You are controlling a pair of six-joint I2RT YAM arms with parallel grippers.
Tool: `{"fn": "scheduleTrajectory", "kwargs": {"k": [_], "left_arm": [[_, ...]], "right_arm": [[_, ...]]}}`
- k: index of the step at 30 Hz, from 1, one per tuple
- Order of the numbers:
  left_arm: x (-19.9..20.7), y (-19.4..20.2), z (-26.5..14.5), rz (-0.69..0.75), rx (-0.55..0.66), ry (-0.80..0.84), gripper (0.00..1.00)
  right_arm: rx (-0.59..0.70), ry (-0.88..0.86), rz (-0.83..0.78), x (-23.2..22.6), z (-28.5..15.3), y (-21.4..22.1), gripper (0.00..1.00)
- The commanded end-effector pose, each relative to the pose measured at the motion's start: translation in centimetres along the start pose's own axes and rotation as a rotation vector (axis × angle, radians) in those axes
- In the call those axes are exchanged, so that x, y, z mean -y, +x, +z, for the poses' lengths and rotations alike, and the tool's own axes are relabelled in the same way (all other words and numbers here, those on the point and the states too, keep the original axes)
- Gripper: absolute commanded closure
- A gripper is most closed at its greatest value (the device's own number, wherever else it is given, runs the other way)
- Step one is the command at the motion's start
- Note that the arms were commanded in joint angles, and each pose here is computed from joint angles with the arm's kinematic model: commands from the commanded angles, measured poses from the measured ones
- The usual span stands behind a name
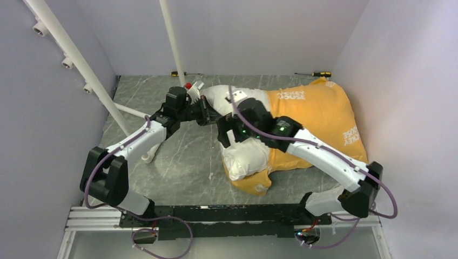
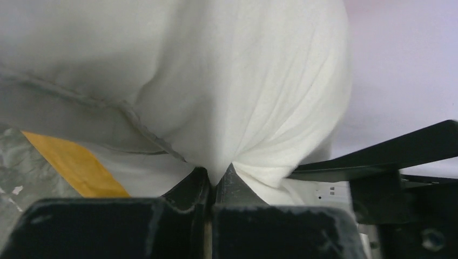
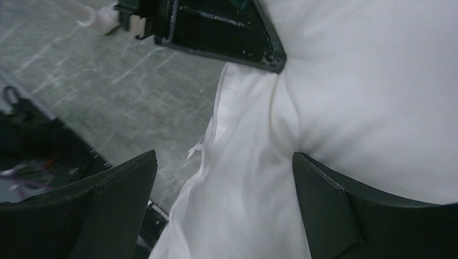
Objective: Put the pillow into the pillowcase
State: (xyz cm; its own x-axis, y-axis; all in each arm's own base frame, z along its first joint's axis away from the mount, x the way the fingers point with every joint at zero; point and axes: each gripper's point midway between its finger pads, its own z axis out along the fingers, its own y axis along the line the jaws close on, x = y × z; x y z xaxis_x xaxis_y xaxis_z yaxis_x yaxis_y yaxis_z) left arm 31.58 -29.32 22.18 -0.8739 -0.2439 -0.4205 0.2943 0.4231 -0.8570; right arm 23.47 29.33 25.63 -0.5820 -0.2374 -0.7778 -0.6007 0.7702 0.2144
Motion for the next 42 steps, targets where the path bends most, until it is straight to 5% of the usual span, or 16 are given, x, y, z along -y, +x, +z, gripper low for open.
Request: {"fn": "scheduleTrajectory", "kwargs": {"k": [1,5,8,10,14,17,22,31,42], "left_arm": [[7.5,-1.0,-1.6,0.097,0.034,0.150,1.00],[9.4,-1.0,-3.3,0.075,0.073,0.168,1.00],[10.2,-1.2,-4.6,0.101,0.098,0.148,1.00],[10.0,-1.2,-5.0,0.120,0.094,0.097,0.91],[7.6,-0.9,-6.0,0.144,0.089,-0.044,0.33],[5.2,-0.8,-7.6,0.098,0.130,-0.115,0.09],[0.6,1.5,-7.6,-0.067,0.074,-0.129,0.07],[-7.3,7.0,-1.1,-0.269,-0.087,-0.077,0.14],[-8.1,12.4,8.8,-0.369,-0.161,0.050,0.18]], "right_arm": [[0.042,0.207,-0.060,1.1,3.0,0.0,0.00],[0.033,0.469,-0.043,4.7,4.4,1.8,0.13],[0.047,0.536,-0.058,5.9,4.4,1.5,0.76],[0.052,0.550,-0.056,6.3,4.0,0.9,1.00],[0.075,0.506,-0.020,6.7,3.0,-0.5,1.00],[0.090,0.448,0.060,8.1,2.0,-1.3,1.00],[0.137,0.375,0.173,10.6,-0.1,-2.6,1.00],[0.249,0.275,0.259,9.9,-3.7,-6.7,1.00],[0.317,0.240,0.267,9.5,-5.9,-9.7,1.00]]}}
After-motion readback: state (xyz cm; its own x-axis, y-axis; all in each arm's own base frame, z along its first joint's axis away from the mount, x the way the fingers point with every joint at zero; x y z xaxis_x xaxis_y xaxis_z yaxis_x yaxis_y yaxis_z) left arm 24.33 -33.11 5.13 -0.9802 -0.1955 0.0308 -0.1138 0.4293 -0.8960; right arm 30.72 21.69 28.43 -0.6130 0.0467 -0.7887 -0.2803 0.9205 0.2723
